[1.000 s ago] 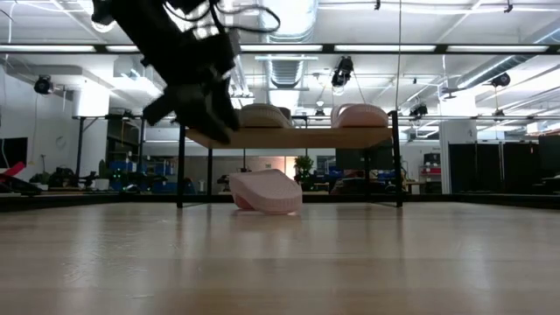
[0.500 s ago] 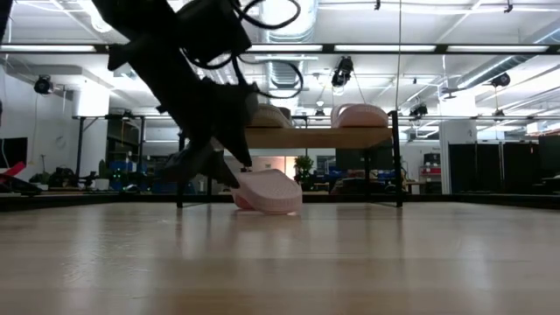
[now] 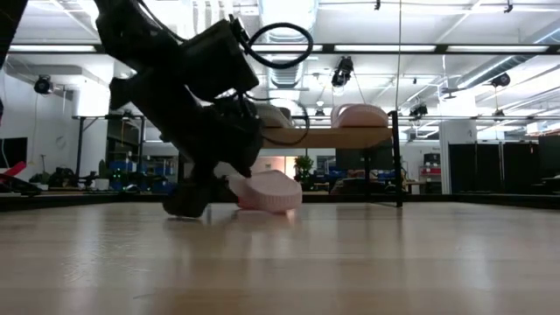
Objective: Pick and place slides into the shelf
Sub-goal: Put the pink slide on the shelf
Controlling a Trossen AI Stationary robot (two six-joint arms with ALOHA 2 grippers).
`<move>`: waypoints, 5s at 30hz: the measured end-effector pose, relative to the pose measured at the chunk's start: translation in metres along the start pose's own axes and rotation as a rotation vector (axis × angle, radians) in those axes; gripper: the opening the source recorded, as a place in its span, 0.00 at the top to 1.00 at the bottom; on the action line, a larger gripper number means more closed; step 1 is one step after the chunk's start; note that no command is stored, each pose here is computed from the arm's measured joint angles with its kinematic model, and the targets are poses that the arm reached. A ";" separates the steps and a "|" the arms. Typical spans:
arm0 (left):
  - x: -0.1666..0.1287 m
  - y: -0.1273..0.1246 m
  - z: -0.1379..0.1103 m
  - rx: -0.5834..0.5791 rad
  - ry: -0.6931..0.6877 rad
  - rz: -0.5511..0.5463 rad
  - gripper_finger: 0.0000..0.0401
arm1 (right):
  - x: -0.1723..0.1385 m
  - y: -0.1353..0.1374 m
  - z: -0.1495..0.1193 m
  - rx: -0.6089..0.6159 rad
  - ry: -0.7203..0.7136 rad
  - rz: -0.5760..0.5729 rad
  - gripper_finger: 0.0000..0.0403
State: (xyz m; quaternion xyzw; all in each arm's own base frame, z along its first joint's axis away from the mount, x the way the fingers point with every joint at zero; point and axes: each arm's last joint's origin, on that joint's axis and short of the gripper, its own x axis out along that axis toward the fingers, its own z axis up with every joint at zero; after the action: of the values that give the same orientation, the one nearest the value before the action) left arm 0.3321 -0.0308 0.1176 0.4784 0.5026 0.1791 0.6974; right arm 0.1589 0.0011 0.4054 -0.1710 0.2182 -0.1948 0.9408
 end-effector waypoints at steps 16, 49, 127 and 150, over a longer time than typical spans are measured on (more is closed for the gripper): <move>0.007 -0.012 -0.009 0.016 -0.061 0.085 0.51 | 0.000 0.000 0.000 0.000 0.001 0.000 0.94; 0.026 0.011 -0.006 -0.008 -0.182 0.050 0.87 | 0.001 0.000 0.000 0.003 0.001 0.000 0.94; -0.198 0.212 -0.122 -1.543 -1.473 -0.084 0.92 | 0.100 0.132 0.047 -1.274 -0.144 -0.165 0.49; -0.195 0.209 -0.107 -1.458 -1.626 -0.252 0.92 | 0.100 0.130 0.060 -1.424 -0.133 -0.332 0.59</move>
State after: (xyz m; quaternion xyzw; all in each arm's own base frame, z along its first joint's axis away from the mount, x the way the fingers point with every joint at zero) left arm 0.2030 -0.0215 0.3943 -0.1278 -0.2882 -0.0081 0.9490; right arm 0.3082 0.0842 0.3689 -0.7833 0.2053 -0.1350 0.5710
